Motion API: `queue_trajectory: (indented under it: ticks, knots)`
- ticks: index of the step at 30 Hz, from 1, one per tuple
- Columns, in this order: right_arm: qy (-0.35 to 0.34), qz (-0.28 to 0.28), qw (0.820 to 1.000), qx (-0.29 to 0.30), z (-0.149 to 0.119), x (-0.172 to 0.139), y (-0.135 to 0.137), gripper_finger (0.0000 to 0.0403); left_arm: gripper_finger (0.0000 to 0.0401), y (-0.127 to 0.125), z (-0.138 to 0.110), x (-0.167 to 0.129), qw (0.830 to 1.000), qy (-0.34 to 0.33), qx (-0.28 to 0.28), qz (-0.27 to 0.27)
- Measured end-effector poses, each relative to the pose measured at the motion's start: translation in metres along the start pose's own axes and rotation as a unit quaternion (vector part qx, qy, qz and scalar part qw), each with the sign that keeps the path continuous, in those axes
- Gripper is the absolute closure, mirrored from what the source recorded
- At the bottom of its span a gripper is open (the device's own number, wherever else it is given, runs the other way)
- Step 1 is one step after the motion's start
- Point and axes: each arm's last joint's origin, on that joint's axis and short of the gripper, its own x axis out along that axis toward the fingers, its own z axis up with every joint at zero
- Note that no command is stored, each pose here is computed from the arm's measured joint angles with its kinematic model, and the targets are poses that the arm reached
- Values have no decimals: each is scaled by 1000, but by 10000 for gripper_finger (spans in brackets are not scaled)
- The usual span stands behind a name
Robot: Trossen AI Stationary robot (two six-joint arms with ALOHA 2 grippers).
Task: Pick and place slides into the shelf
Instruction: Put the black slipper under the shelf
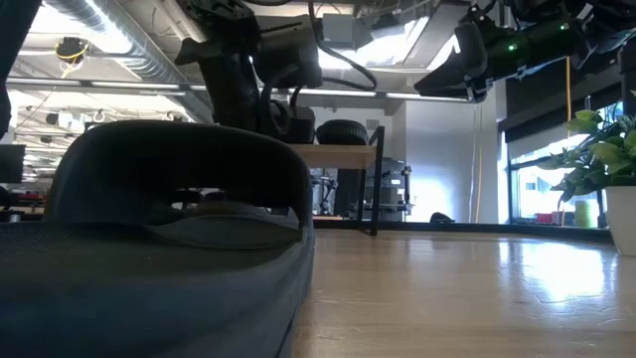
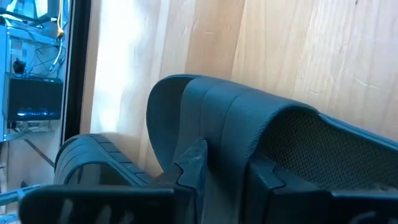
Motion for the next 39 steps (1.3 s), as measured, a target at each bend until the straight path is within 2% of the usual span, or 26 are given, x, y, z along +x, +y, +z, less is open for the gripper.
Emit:
queue_trajectory:
  ticks: [10,20,26,34,39]
  knots:
    - [5,0,1000,-4,-1,0,0,257,320,0,0,0,1000,-2,-5,-5]
    - [5,0,1000,-4,-1,0,0,257,209,-1,1,0,1000,-4,-7,-19]
    - [7,0,1000,-3,-1,0,0,257,185,1,1,-2,1000,-5,-8,-19]
    - [8,0,1000,-3,-2,0,0,257,184,25,2,-31,999,-37,-34,1]
    - [8,0,1000,-3,-2,0,0,257,184,44,-3,-66,995,-74,-52,-40]
